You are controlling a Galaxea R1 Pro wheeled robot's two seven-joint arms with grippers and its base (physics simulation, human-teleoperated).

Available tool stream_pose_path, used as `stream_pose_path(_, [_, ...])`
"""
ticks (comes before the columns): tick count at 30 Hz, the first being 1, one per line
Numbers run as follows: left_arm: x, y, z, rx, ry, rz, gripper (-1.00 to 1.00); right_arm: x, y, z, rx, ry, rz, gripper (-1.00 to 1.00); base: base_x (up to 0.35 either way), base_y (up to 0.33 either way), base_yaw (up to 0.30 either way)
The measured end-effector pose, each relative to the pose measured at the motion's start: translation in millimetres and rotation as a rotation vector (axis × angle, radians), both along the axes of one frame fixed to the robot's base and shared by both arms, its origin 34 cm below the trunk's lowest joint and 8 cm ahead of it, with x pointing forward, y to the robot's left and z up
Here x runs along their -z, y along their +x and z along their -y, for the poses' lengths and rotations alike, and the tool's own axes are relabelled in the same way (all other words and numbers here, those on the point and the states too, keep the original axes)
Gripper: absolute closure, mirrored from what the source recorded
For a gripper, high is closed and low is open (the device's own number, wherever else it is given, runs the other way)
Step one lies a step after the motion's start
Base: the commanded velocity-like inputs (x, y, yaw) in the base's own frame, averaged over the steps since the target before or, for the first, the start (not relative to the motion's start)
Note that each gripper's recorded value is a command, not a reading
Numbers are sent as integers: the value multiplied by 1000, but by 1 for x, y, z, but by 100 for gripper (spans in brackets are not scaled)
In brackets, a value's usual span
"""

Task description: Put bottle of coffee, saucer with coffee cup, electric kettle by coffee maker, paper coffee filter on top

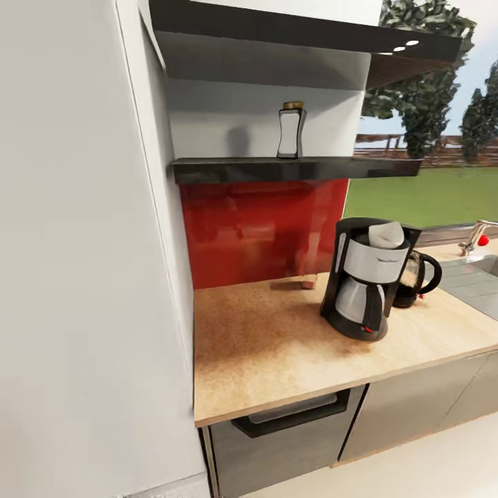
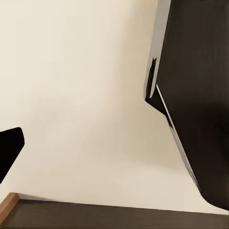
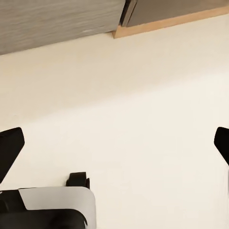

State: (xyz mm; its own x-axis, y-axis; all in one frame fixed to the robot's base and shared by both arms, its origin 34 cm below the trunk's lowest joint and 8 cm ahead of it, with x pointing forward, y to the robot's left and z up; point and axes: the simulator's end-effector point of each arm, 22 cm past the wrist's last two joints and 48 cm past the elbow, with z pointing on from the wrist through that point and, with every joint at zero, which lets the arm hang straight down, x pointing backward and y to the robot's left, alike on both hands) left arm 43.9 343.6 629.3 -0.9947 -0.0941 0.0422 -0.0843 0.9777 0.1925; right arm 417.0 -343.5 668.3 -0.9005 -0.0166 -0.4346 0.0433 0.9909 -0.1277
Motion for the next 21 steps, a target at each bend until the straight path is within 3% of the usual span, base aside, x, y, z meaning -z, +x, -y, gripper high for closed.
stream_pose_path(8, [1,0,5,-4,-6,0,-100,0,0,0,1,0,0,-100,0,-272,262])
stream_pose_path(21, [1,0,4,-5,-3,-1,-100,0,0,3,1,-3,0,-100,0,-272,25])
